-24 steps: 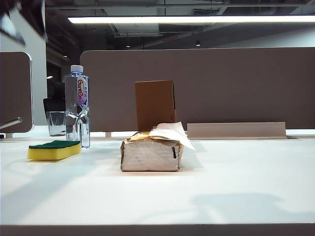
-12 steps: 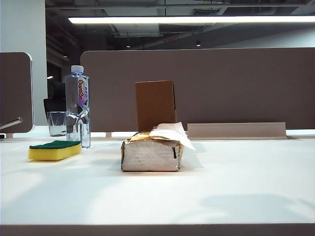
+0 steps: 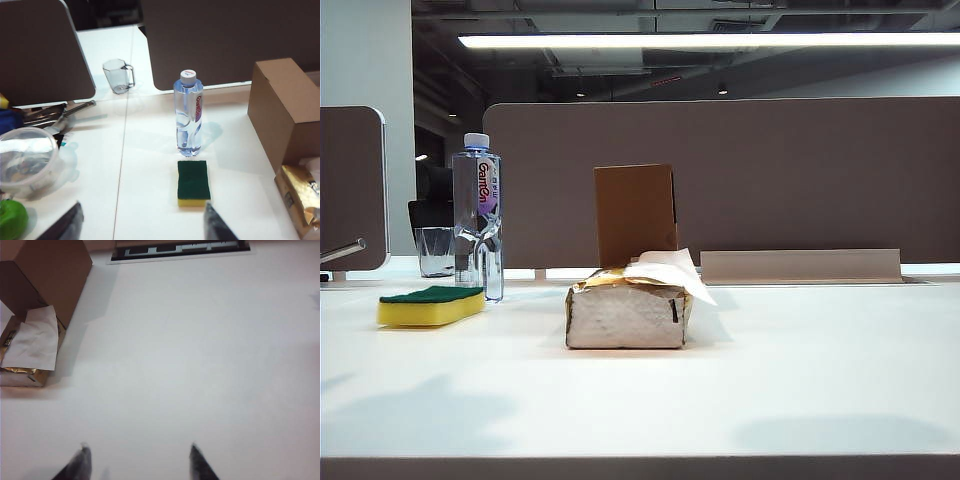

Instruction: Move the sponge from right to left to wipe the table, avoiding obstacles on the table, and finally reaching the bottle of mineral water.

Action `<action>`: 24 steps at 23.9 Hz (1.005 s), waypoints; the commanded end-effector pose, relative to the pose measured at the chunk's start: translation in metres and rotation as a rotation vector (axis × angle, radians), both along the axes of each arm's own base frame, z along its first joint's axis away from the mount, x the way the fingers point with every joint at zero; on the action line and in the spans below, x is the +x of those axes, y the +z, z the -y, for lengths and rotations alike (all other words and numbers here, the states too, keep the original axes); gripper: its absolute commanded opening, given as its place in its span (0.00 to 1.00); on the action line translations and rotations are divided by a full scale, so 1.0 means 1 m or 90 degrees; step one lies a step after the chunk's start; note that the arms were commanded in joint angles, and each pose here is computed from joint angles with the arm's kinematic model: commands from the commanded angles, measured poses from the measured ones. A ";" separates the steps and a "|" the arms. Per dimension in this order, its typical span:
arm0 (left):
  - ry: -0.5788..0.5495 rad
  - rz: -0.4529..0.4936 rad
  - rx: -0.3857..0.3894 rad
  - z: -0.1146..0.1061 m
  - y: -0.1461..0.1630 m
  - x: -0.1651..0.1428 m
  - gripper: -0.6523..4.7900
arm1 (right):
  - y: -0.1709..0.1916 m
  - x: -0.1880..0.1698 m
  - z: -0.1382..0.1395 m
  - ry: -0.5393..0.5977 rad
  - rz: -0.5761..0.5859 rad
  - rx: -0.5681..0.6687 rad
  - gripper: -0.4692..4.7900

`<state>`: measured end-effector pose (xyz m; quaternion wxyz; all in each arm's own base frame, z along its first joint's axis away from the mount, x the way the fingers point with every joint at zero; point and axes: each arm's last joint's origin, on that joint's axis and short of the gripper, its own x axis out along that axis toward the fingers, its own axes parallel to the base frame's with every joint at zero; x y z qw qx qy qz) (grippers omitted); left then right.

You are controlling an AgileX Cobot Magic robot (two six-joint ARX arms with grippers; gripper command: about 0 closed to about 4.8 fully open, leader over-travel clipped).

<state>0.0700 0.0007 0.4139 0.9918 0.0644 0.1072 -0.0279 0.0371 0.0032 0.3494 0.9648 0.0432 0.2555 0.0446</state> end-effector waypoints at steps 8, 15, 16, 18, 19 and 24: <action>0.003 0.088 -0.046 0.003 -0.050 -0.065 0.66 | -0.030 -0.024 0.000 0.001 0.095 -0.002 0.47; -0.016 0.092 -0.070 0.005 -0.094 -0.078 0.64 | -0.043 -0.028 0.000 -0.005 0.092 0.015 0.47; -0.024 0.091 -0.077 0.005 -0.099 -0.079 0.63 | -0.043 -0.028 0.000 -0.006 0.092 0.015 0.47; -0.032 0.075 -0.100 0.006 -0.109 -0.076 0.63 | -0.045 -0.030 0.000 -0.008 0.099 0.015 0.47; -0.031 0.055 -0.101 0.006 -0.113 -0.075 0.63 | -0.047 -0.030 0.000 -0.011 0.104 0.021 0.47; -0.031 0.043 -0.096 0.005 -0.122 -0.066 0.63 | -0.060 -0.029 0.000 -0.028 0.155 0.044 0.42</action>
